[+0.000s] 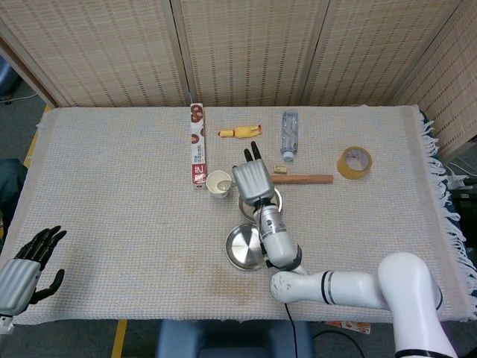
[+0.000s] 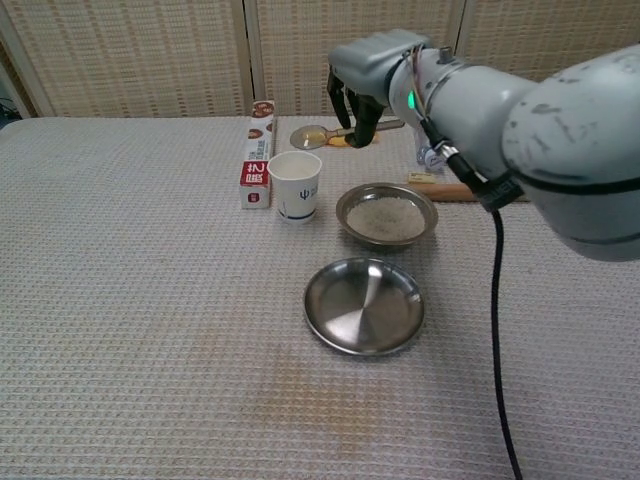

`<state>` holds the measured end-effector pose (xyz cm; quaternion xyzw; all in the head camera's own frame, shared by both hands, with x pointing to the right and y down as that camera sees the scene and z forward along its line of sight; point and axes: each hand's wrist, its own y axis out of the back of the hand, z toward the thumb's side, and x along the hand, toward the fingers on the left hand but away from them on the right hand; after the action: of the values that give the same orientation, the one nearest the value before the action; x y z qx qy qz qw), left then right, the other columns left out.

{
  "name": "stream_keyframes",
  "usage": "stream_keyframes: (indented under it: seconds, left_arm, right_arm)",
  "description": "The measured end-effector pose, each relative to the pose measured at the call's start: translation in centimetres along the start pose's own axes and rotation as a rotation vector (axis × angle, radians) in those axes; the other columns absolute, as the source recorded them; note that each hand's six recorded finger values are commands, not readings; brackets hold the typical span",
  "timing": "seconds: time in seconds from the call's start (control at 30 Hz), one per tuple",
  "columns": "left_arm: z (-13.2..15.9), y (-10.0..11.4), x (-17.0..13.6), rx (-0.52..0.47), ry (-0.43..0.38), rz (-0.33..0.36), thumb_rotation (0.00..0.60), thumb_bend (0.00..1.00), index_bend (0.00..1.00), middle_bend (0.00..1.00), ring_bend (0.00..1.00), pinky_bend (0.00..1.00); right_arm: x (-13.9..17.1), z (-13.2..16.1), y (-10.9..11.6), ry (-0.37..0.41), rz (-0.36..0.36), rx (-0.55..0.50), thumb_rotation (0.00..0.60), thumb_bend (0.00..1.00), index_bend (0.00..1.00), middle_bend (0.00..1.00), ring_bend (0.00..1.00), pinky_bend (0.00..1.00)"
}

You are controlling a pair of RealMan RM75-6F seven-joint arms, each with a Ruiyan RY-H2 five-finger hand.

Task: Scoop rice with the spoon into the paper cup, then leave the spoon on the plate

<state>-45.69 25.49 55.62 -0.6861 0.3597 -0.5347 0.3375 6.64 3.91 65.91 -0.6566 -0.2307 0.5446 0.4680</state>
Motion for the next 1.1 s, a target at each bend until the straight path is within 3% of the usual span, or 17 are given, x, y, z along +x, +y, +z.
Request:
stream_keyframes:
  seconds: [0.13,0.23,0.47,0.73,0.93,1.1]
  left_arm:
    - [0.2,-0.3,0.1,0.011,0.0,-0.008,0.6,0.48,0.0,0.0,0.0,0.2]
    - [0.5,-0.5,0.2,0.015,-0.001,-0.013,0.6,0.48,0.0,0.0,0.0,0.2]
    - [1.1,-0.8,0.3,0.026,-0.015,-0.02,0.6,0.48,0.0,0.0,0.0,0.2]
    - [0.6,-0.5,0.1,0.011,-0.003,-0.01,0.6,0.48,0.0,0.0,0.0,0.2]
    - [0.8,-0.6,-0.2,0.014,-0.019,-0.014,0.6,0.48,0.0,0.0,0.0,0.2]
    - [0.7,-0.6,-0.2,0.012,-0.015,-0.018,0.6,0.48,0.0,0.0,0.0,0.2]
  right_arm:
    - [4.2,-1.6,-0.6,0.091,0.021,-0.228,0.6,0.34,0.87,0.58,0.12,0.0]
    - [6.6,-2.0,-1.4,0.156,0.028,-0.265,0.6,0.34,0.83,0.58,0.12,0.0]
    - [10.9,-0.7,-5.3,0.3,0.091,-0.188,0.6,0.34,0.82,0.57,0.12,0.0]
    - [11.1,1.6,-8.0,0.33,0.118,-0.099,0.6,0.33,0.81,0.57,0.12,0.0]
    - [10.3,2.5,-9.1,0.338,0.083,0.012,0.6,0.33,0.79,0.57,0.12,0.0]
    - [10.4,3.0,-9.7,0.34,0.079,0.076,0.6,0.33,0.67,0.52,0.09,0.0]
